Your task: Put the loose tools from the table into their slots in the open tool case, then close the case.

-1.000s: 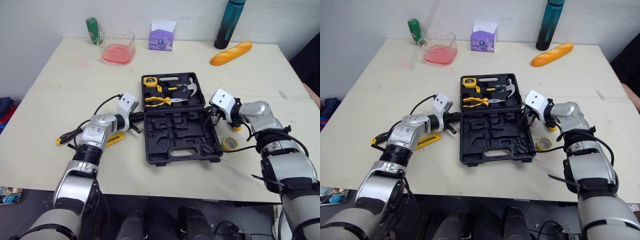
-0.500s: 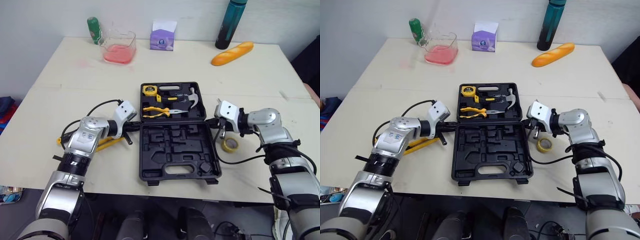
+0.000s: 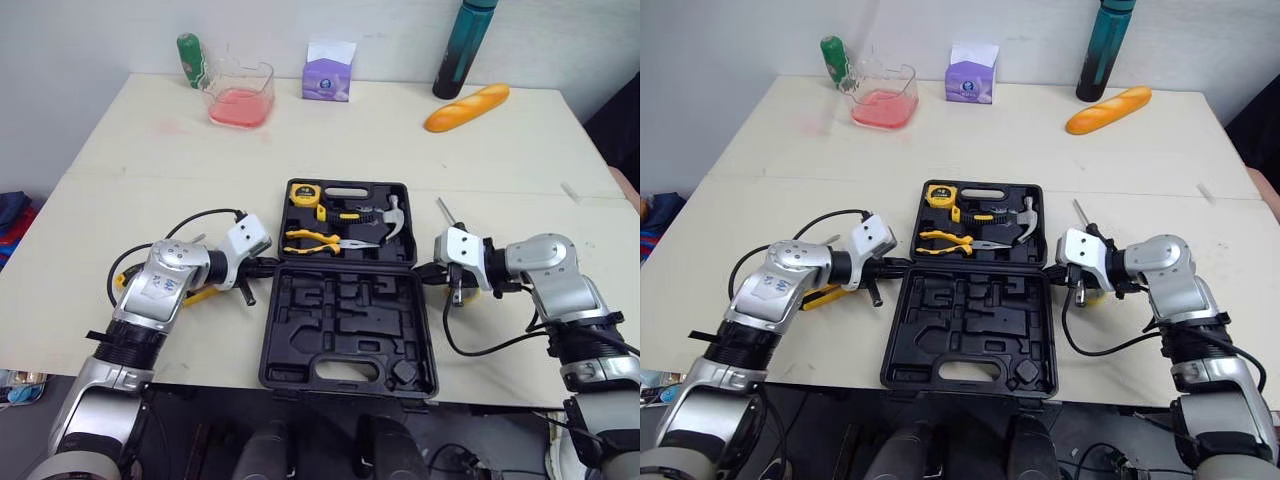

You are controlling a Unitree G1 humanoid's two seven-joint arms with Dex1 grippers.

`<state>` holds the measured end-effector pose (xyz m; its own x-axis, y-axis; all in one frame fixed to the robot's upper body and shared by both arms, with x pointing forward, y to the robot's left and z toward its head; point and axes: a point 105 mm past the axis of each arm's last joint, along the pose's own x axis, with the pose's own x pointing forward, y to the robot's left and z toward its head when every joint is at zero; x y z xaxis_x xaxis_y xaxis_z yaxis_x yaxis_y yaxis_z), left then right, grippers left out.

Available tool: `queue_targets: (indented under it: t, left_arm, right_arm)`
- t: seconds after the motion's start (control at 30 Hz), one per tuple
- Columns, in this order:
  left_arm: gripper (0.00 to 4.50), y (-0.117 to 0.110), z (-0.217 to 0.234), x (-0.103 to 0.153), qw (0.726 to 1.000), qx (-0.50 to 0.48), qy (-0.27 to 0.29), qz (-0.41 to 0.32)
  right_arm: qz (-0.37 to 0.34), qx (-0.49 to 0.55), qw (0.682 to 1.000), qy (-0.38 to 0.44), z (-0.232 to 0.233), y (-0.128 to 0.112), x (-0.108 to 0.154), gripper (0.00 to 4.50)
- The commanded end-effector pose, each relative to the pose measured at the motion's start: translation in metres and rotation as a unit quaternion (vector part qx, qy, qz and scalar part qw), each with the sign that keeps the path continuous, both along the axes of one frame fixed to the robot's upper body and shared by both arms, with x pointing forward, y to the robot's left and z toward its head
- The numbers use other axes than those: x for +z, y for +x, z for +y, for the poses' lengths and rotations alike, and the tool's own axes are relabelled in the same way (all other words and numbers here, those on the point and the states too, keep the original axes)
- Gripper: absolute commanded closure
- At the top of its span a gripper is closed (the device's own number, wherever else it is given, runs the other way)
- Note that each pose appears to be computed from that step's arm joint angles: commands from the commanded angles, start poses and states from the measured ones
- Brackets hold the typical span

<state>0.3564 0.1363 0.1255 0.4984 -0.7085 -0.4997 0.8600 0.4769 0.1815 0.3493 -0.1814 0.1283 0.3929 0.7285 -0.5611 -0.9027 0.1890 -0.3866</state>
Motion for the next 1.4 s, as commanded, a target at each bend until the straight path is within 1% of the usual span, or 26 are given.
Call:
queue_targets:
  t: [0.03,0.2,0.33,0.47,0.53,0.6,0.67,0.73,0.77,0.8,0.83,0.87,0.93,0.97,1.0,1.03,1.13,1.2,1.3,1.4]
  left_arm:
    - [4.43,0.003,-0.005,0.013,0.999,-0.007,-0.002,-0.036]
    - [4.43,0.005,0.003,0.017,0.999,-0.002,0.004,-0.038]
    - [4.43,0.000,0.017,0.026,0.999,-0.006,0.026,-0.044]
    - [4.43,-0.011,0.039,0.052,0.997,-0.010,0.022,-0.079]
    - [4.43,-0.016,0.053,0.063,0.995,-0.007,0.017,-0.097]
    - [4.43,-0.024,0.078,0.081,0.991,0.024,-0.042,-0.122]
    - [4.43,-0.039,0.102,0.085,0.989,0.029,-0.042,-0.137]
    - [3.84,-0.051,0.120,0.084,0.987,0.042,-0.039,-0.148]
    - [3.74,-0.058,0.131,0.085,0.985,0.057,-0.051,-0.154]
    - [3.17,-0.062,0.143,0.086,0.980,0.086,-0.068,-0.164]
    - [2.74,-0.069,0.157,0.084,0.976,0.115,-0.067,-0.174]
    - [2.22,-0.074,0.166,0.083,0.972,0.134,-0.064,-0.180]
    - [1.27,-0.088,0.187,0.087,0.959,0.187,-0.071,-0.199]
    - [0.82,-0.094,0.199,0.088,0.954,0.211,-0.059,-0.203]
    - [0.30,-0.099,0.213,0.087,0.949,0.235,-0.034,-0.208]
    - [0.04,-0.103,0.233,0.089,0.938,0.271,-0.019,-0.216]
    - [0.04,-0.114,0.265,0.093,0.918,0.326,-0.013,-0.227]
    - [0.04,-0.128,0.283,0.088,0.913,0.350,-0.004,-0.210]
    - [0.04,-0.144,0.303,0.085,0.897,0.386,0.001,-0.214]
    - [0.04,-0.165,0.323,0.072,0.880,0.429,0.001,-0.205]
  right_arm:
    - [-0.023,0.018,1.000,0.000,0.004,-0.003,0.009,4.50]
    - [-0.037,0.006,0.999,-0.010,-0.006,-0.002,0.011,4.50]
    - [-0.059,-0.005,0.998,-0.010,-0.016,0.001,0.022,4.50]
    - [-0.088,-0.006,0.996,-0.003,-0.035,-0.003,0.046,4.50]
    - [-0.100,-0.012,0.995,0.009,-0.045,-0.006,0.058,4.50]
    - [-0.113,-0.025,0.993,0.032,-0.059,-0.012,0.071,4.50]
    - [-0.111,-0.050,0.991,0.054,-0.073,-0.018,0.077,4.50]
    - [-0.088,-0.090,0.987,0.104,-0.084,-0.023,0.083,3.82]
    - [-0.094,-0.103,0.983,0.121,-0.090,-0.026,0.087,3.70]
    - [-0.095,-0.112,0.983,0.112,-0.098,-0.031,0.085,3.08]
    - [-0.103,-0.126,0.982,0.096,-0.108,-0.036,0.083,2.62]
    - [-0.108,-0.136,0.981,0.085,-0.115,-0.040,0.081,2.06]
    - [-0.131,-0.172,0.972,0.089,-0.132,-0.048,0.080,1.05]
    - [-0.143,-0.190,0.967,0.091,-0.141,-0.051,0.080,0.56]
    - [-0.149,-0.208,0.962,0.095,-0.149,-0.054,0.078,0.03]
    - [-0.159,-0.226,0.957,0.093,-0.159,-0.057,0.074,0.00]
    - [-0.153,-0.249,0.953,0.082,-0.174,-0.065,0.060,0.00]
    - [-0.156,-0.284,0.943,0.080,-0.194,-0.072,0.053,0.00]
    - [-0.162,-0.320,0.930,0.084,-0.215,-0.081,0.047,0.00]
    - [-0.181,-0.376,0.904,0.094,-0.242,-0.094,0.043,0.00]
